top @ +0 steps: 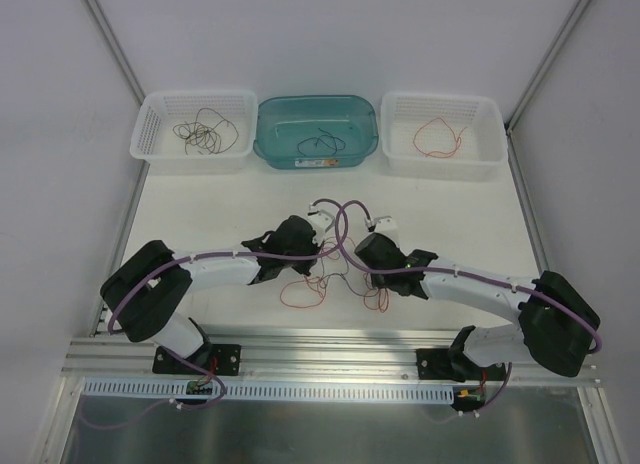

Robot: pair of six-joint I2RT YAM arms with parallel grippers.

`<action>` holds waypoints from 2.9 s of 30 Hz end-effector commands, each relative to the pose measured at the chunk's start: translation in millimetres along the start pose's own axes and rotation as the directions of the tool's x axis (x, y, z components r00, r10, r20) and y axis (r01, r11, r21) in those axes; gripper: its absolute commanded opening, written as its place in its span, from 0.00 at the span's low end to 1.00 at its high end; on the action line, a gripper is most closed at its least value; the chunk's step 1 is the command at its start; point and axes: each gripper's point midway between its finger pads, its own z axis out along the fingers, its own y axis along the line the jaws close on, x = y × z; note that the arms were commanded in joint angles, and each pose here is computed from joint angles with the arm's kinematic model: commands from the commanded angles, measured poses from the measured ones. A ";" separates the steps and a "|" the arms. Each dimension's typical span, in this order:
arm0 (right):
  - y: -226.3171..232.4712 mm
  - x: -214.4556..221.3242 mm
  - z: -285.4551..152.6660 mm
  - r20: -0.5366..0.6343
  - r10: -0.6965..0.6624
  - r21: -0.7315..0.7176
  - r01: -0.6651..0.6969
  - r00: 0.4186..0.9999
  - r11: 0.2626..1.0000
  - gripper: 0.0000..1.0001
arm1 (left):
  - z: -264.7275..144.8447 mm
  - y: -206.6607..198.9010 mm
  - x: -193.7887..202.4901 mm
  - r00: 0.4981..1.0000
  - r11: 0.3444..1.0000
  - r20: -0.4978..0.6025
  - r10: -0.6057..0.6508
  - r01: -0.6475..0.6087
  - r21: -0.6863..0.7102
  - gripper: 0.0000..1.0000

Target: Untangle the cables

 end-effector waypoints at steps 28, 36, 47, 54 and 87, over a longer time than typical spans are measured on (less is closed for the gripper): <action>-149.9 5.7 -49.0 0.119 0.372 0.264 -0.390 0.921 0.882 0.06 | -256.8 132.4 -70.4 0.736 0.724 0.560 -0.381 0.614 -0.315 0.00; -155.3 12.6 -44.9 0.080 0.401 0.275 -0.407 0.913 0.871 0.18 | -294.2 122.0 -126.1 0.787 0.813 0.555 -0.271 0.495 -0.305 0.00; -149.4 11.5 -42.2 0.051 0.398 0.241 -0.398 0.916 0.885 0.30 | -325.7 115.9 -154.1 0.811 0.856 0.559 -0.171 0.403 -0.323 0.00; -98.2 -19.1 -55.2 0.087 0.380 -0.025 -0.380 0.921 0.925 0.62 | -304.9 98.3 -149.8 0.832 0.900 0.513 -0.213 0.372 -0.229 0.00; -183.5 -2.7 -31.4 0.149 0.496 0.431 -0.507 0.855 0.746 0.01 | -421.0 133.0 -156.6 0.776 0.753 0.630 -0.017 0.425 -0.503 0.00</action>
